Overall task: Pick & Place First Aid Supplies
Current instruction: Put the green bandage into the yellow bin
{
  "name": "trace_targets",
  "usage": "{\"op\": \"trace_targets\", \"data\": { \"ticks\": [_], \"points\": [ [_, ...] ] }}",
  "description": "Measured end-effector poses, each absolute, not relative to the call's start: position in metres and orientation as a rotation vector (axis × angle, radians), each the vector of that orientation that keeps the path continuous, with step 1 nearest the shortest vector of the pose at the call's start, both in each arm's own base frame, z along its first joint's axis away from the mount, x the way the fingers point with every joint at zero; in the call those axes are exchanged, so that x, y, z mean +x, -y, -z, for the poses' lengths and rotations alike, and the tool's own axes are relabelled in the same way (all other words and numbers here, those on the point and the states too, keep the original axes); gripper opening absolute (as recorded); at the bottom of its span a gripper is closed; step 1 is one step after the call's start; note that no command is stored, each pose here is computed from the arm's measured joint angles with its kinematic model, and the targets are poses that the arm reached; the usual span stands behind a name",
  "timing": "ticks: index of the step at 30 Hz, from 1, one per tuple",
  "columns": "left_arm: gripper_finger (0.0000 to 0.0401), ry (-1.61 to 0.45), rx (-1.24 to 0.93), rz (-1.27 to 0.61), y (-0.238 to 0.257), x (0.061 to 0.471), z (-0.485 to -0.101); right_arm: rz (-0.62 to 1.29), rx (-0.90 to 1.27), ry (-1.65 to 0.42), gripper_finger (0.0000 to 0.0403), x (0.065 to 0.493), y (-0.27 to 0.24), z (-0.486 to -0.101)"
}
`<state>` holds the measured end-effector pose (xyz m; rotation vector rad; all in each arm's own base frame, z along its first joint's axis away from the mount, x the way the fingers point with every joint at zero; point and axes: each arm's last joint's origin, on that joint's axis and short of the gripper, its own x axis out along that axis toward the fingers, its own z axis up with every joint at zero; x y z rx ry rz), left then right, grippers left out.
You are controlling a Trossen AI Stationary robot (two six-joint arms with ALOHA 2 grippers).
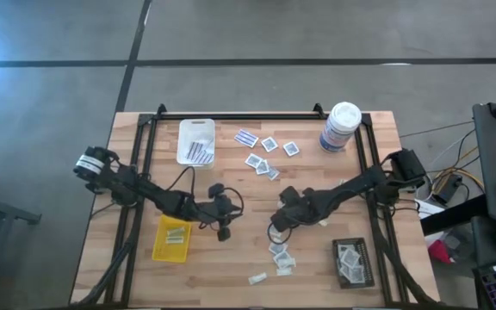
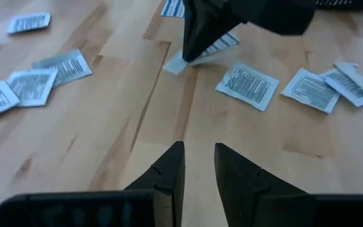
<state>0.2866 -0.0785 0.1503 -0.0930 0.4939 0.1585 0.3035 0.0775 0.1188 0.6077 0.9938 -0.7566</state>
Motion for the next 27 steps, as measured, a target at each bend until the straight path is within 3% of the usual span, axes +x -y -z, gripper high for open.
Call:
{"op": "trace_targets", "data": {
  "ticks": [13,27],
  "points": [
    [0.0081,-0.434,0.106,-0.004,0.082,0.304,-0.124,0.655,0.531,-1.012,0.0008,0.357,-0.074,-0.123],
    [0.0081,-0.37,0.347,0.041,0.09,0.336,-0.09,0.637,0.561,-1.015,0.0008,0.37,-0.067,-0.124]
  ]
}}
